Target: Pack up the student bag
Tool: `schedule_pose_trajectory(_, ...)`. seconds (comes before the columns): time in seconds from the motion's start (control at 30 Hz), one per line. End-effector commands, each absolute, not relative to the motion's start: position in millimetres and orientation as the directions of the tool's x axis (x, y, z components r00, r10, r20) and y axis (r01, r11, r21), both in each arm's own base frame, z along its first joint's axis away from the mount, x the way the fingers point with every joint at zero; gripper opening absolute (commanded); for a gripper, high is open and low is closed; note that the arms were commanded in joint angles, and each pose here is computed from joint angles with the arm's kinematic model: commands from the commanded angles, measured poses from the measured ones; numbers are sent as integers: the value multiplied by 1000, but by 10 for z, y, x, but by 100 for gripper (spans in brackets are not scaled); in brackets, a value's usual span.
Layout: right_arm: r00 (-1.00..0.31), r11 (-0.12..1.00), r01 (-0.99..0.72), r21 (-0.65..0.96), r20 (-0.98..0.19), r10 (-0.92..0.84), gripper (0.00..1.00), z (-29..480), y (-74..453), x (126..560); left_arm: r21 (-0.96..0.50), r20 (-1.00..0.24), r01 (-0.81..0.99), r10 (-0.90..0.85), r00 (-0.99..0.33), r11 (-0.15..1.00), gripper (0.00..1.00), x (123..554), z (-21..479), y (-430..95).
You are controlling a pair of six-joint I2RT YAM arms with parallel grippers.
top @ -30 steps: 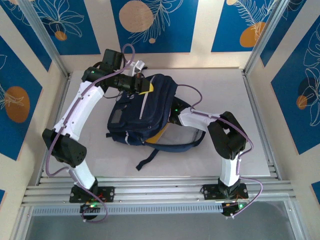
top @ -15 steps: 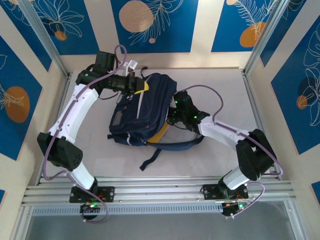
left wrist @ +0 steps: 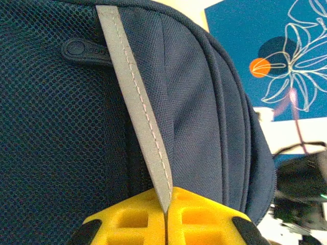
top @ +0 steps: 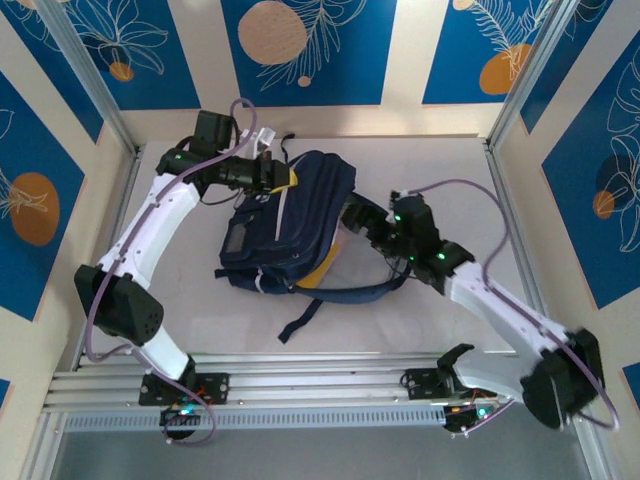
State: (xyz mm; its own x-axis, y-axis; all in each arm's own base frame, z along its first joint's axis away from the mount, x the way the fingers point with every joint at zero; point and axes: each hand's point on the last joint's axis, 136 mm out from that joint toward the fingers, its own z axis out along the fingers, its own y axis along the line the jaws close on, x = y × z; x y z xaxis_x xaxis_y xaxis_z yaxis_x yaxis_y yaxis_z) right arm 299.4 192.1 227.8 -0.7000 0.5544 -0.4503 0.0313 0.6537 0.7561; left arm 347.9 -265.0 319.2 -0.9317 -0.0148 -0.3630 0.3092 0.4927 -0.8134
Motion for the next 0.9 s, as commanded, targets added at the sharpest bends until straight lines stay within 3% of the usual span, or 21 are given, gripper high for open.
schedule_pose_trajectory(0.0,-647,740,146,657,-502,573,92,1993,1450,2788,-784,-425,357,-20,-905,508,2,3645,3088,-2849)
schedule_pose_trajectory(0.33,-741,824,-56,565,-577,345,76,2000,1589,2283,-772,-352,339,82,-932,538,0,3762,2446,-3561)
schedule_pose_trajectory(0.57,-745,866,-67,495,-602,287,65,1933,1496,2096,-758,-320,342,140,-937,555,0,3656,2192,-3685)
schedule_pose_trajectory(0.87,-656,919,93,383,-671,346,72,2118,961,2201,-625,-333,505,382,-862,596,0,3064,2039,-3508)
